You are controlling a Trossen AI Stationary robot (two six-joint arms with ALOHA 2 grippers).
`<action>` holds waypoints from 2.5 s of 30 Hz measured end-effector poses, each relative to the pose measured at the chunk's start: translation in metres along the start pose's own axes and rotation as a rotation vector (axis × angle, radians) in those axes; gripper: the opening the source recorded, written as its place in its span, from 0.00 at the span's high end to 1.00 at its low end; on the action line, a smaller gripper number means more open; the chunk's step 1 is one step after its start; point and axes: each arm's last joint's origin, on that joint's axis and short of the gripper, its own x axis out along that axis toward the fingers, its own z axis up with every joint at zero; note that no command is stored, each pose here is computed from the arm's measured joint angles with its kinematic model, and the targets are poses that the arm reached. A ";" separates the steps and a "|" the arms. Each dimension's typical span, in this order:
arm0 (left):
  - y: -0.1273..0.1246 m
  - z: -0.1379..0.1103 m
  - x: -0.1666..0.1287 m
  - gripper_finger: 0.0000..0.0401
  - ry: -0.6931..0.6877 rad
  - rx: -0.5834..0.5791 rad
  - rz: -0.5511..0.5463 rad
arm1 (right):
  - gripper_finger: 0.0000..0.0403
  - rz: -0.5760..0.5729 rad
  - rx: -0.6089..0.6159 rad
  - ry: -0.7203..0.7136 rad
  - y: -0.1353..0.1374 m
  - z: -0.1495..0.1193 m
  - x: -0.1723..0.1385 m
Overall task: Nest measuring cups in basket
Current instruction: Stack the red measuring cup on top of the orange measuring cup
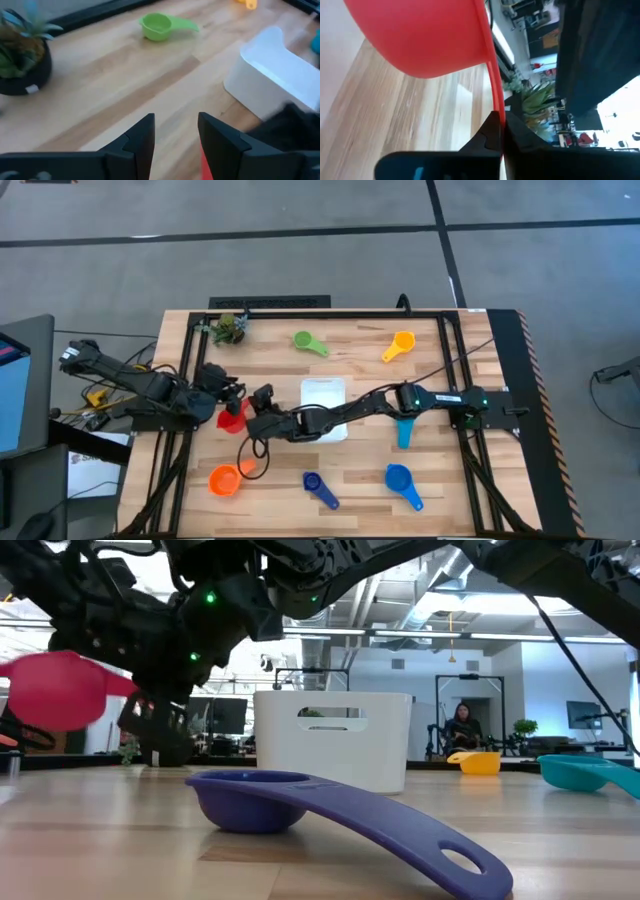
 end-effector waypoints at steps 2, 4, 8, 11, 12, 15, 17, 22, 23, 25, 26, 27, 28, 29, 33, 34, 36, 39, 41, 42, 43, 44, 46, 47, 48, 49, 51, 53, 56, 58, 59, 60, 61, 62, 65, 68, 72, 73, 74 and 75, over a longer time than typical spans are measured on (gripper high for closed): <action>0.003 0.003 0.000 0.65 -0.014 -0.009 0.012 | 0.98 -0.010 0.001 -0.012 -0.001 0.002 -0.001; 0.006 0.006 0.001 0.65 -0.024 -0.031 0.022 | 0.96 -0.018 0.006 -0.021 -0.002 0.003 -0.001; 0.011 0.010 0.003 0.65 -0.016 -0.039 0.032 | 0.94 -0.025 0.014 -0.031 -0.001 0.005 -0.003; 0.014 0.012 0.004 0.65 -0.011 -0.024 0.042 | 0.97 -0.028 0.016 -0.052 0.000 0.010 -0.007; 0.014 0.012 0.004 0.65 -0.011 -0.030 0.046 | 0.98 -0.026 0.007 -0.061 0.001 0.012 -0.009; 0.016 0.014 0.006 0.65 -0.004 -0.034 0.050 | 0.98 -0.025 -0.018 -0.082 0.005 0.017 -0.016; 0.016 0.014 0.007 0.65 0.007 -0.022 0.047 | 0.96 -0.033 -0.028 -0.104 0.007 0.023 -0.022; 0.017 0.015 0.008 0.65 0.014 -0.011 0.048 | 0.96 -0.033 -0.061 -0.143 0.015 0.034 -0.037; 0.017 0.015 0.008 0.65 0.014 -0.010 0.050 | 0.97 -0.030 -0.064 -0.148 0.017 0.036 -0.039; 0.017 0.015 0.009 0.65 0.016 0.001 0.048 | 0.98 -0.024 -0.067 -0.164 0.021 0.041 -0.047; 0.017 0.015 0.009 0.65 0.018 0.007 0.047 | 0.98 -0.019 -0.068 -0.174 0.023 0.043 -0.051; 0.017 0.015 0.009 0.65 0.019 0.011 0.047 | 0.98 -0.013 -0.071 -0.186 0.026 0.046 -0.056; 0.017 0.015 0.009 0.65 0.020 0.016 0.045 | 0.97 -0.009 -0.074 -0.195 0.029 0.049 -0.060; 0.017 0.015 0.009 0.65 0.026 0.020 0.039 | 0.96 -0.005 -0.076 -0.203 0.031 0.051 -0.064; 0.016 0.014 0.009 0.65 0.048 0.030 0.023 | 0.96 0.020 -0.041 -0.242 0.038 0.058 -0.076; 0.016 0.014 0.010 0.65 0.054 0.024 0.020 | 0.97 0.033 -0.036 -0.259 0.039 0.060 -0.078; 0.014 0.013 0.011 0.65 0.066 0.019 0.015 | 0.97 0.066 -0.033 -0.313 0.041 0.062 -0.080; 0.010 0.013 0.014 0.65 0.077 0.014 -0.010 | 0.97 0.092 -0.007 -0.393 0.041 0.067 -0.084; 0.008 0.013 0.015 0.65 0.085 0.015 -0.022 | 0.96 0.083 0.015 -0.406 0.039 0.068 -0.084; 0.007 0.013 0.016 0.65 0.088 0.020 -0.032 | 0.96 0.081 0.018 -0.406 0.038 0.068 -0.084; 0.006 0.013 0.017 0.65 0.095 0.031 -0.040 | 0.96 0.078 0.021 -0.406 0.037 0.068 -0.082; 0.005 0.012 0.017 0.65 0.102 0.036 -0.046 | 0.96 0.085 0.021 -0.415 0.037 0.067 -0.081; 0.004 0.012 0.018 0.65 0.106 0.037 -0.054 | 0.96 0.131 0.038 -0.469 0.035 0.066 -0.076; 0.004 0.012 0.018 0.65 0.109 0.039 -0.053 | 0.96 0.156 0.053 -0.497 0.034 0.066 -0.074; 0.004 0.012 0.018 0.65 0.108 0.039 -0.053 | 0.96 0.175 0.067 -0.514 0.033 0.065 -0.072; 0.004 0.012 0.018 0.65 0.107 0.037 -0.054 | 0.96 0.182 0.078 -0.514 0.032 0.064 -0.070; 0.004 0.012 0.018 0.65 0.107 0.042 -0.054 | 0.96 0.187 0.084 -0.497 0.031 0.061 -0.067; 0.004 0.012 0.018 0.65 0.101 0.056 -0.056 | 0.96 0.176 0.085 -0.480 0.030 0.060 -0.064; 0.003 0.014 0.018 0.65 0.086 0.075 -0.068 | 0.96 0.170 0.086 -0.465 0.027 0.056 -0.059; 0.002 0.015 0.018 0.65 0.072 0.086 -0.075 | 0.95 0.185 0.067 -0.440 0.027 0.052 -0.055; 0.001 0.016 0.018 0.65 0.068 0.090 -0.078 | 0.95 0.192 0.057 -0.424 0.028 0.050 -0.053; 0.001 0.016 0.018 0.65 0.066 0.092 -0.079 | 0.94 0.192 0.049 -0.407 0.028 0.048 -0.051; 0.001 0.016 0.018 0.65 0.065 0.096 -0.078 | 0.94 0.184 0.037 -0.390 0.027 0.047 -0.049; 0.001 0.016 0.018 0.65 0.065 0.097 -0.076 | 0.94 0.178 0.019 -0.379 0.027 0.046 -0.049; 0.002 0.016 0.018 0.65 0.060 0.097 -0.070 | 0.94 0.143 -0.036 -0.354 0.027 0.045 -0.048; 0.002 0.016 0.018 0.65 0.060 0.093 -0.069 | 0.94 0.130 -0.086 -0.364 0.026 0.046 -0.049; 0.002 0.016 0.018 0.65 0.061 0.087 -0.069 | 0.93 0.145 -0.133 -0.407 0.029 0.049 -0.053; 0.002 0.016 0.018 0.65 0.061 0.083 -0.068 | 0.93 0.152 -0.135 -0.415 0.029 0.049 -0.054; 0.002 0.016 0.018 0.65 0.062 0.080 -0.068 | 0.93 0.156 -0.135 -0.423 0.030 0.050 -0.054; 0.002 0.016 0.018 0.65 0.063 0.076 -0.069 | 0.92 0.157 -0.135 -0.424 0.030 0.050 -0.055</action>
